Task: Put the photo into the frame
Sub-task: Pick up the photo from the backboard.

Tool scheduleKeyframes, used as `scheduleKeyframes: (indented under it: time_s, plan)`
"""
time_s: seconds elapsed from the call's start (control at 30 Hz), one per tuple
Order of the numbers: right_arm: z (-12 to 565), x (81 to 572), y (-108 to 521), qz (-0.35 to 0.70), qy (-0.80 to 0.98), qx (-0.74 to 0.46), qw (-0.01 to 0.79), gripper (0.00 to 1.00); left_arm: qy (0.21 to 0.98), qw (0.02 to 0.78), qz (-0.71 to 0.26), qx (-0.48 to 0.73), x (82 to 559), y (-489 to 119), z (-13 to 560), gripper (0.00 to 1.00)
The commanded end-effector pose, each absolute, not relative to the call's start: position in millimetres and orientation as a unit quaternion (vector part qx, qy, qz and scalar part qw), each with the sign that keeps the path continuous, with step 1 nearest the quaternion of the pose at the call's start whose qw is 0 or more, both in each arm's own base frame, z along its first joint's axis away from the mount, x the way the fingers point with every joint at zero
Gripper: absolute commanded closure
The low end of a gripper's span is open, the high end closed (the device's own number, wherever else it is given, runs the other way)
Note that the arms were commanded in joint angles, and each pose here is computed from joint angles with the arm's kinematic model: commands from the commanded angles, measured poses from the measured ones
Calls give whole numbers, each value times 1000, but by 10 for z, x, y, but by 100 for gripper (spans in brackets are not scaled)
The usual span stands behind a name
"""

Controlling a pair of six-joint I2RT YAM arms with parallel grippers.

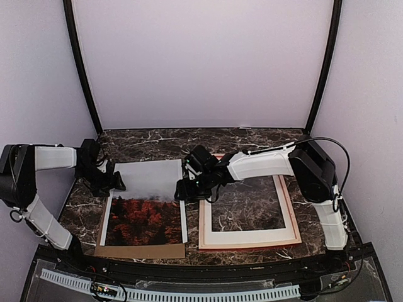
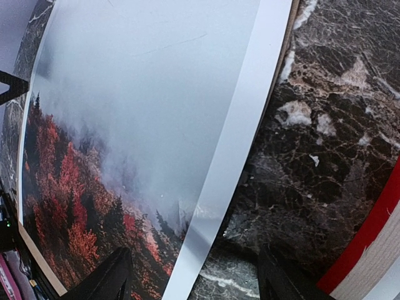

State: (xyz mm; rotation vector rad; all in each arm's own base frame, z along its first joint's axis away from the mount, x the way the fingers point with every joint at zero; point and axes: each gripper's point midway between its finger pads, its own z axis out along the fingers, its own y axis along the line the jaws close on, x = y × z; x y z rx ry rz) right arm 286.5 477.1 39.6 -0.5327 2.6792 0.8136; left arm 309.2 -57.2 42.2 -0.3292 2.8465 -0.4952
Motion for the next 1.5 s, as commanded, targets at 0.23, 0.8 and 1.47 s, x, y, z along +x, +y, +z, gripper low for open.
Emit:
scheduleKeyframes:
  time_s: [0.23,0.8,1.47]
  plan:
    - [256,2759,4784,293,932,-181,112,31,975,99,-170,-104,2979,-569,357,18]
    - [214,2730,4780,297,932,-179,109,32,980,108,-133,-104,2937,-444,388,17]
    - [222,2623,4915,336,921,-176,90,32,977,78,-171,-102,2861,-583,255,18]
